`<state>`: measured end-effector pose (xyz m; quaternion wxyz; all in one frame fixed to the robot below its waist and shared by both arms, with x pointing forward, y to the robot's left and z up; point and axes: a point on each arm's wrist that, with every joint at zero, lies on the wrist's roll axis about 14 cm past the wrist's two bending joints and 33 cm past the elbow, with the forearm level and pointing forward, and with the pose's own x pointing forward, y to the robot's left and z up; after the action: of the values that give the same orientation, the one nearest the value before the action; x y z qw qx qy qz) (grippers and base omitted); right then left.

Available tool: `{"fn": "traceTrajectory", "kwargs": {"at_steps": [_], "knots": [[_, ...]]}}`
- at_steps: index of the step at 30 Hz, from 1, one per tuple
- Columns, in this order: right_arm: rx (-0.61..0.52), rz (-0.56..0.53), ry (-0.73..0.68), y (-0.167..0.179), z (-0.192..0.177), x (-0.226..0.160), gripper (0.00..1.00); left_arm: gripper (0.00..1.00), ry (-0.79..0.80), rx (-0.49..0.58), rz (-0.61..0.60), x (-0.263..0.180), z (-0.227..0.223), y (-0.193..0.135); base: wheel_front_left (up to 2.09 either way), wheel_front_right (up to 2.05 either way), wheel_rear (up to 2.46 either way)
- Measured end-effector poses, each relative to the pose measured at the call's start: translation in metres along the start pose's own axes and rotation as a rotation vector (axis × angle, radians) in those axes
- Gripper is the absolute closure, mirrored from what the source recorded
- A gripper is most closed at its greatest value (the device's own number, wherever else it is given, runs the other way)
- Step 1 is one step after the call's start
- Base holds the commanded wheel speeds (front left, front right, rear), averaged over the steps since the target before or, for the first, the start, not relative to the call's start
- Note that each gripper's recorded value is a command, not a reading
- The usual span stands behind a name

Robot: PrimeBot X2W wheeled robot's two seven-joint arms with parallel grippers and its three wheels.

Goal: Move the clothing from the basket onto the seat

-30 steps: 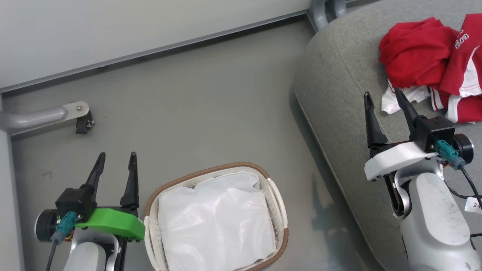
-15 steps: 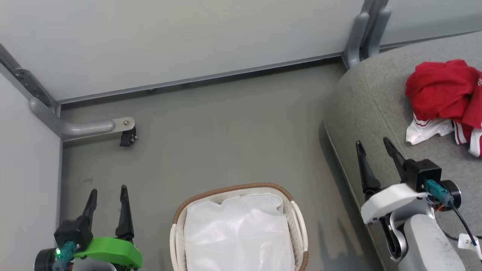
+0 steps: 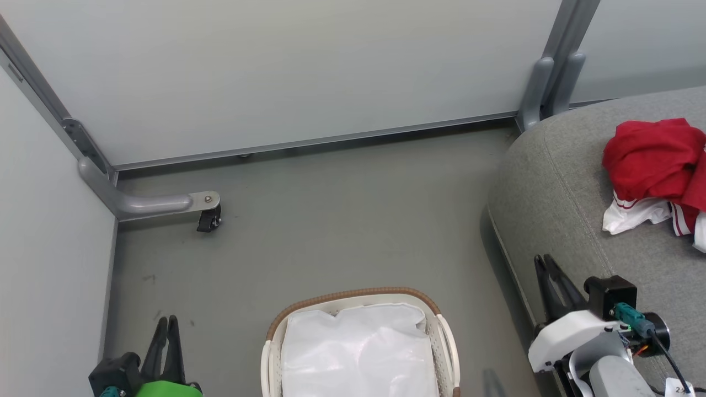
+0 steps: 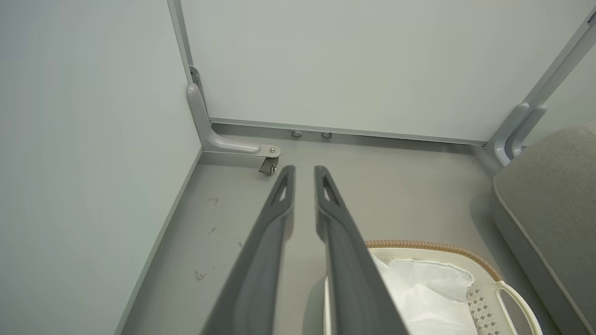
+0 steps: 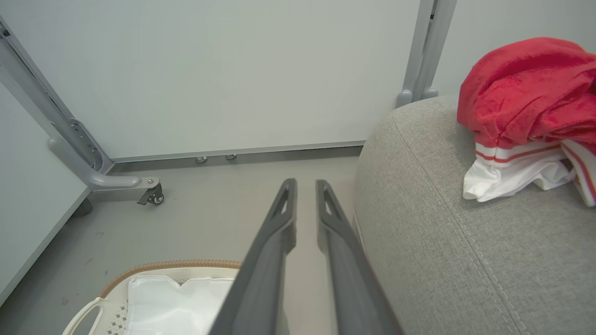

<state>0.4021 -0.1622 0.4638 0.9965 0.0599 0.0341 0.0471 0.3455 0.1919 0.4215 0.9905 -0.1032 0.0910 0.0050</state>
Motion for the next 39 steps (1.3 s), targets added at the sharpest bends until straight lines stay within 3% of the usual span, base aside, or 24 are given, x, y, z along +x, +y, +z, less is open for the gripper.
{"fn": "traceTrajectory", "kwargs": {"at_steps": [4,39], "knots": [[0.035,-0.016,0.047,-0.002,-0.014,-0.006,1.00,1.00,0.028,-0.032,0.013,-0.002,-0.008,0.001,0.00,0.00,0.00],[0.636,-0.126,0.000,-0.022,0.005,-0.008,1.00,1.00,-0.017,-0.595,0.078,0.010,0.018,0.009,0.00,0.00,0.00]]}}
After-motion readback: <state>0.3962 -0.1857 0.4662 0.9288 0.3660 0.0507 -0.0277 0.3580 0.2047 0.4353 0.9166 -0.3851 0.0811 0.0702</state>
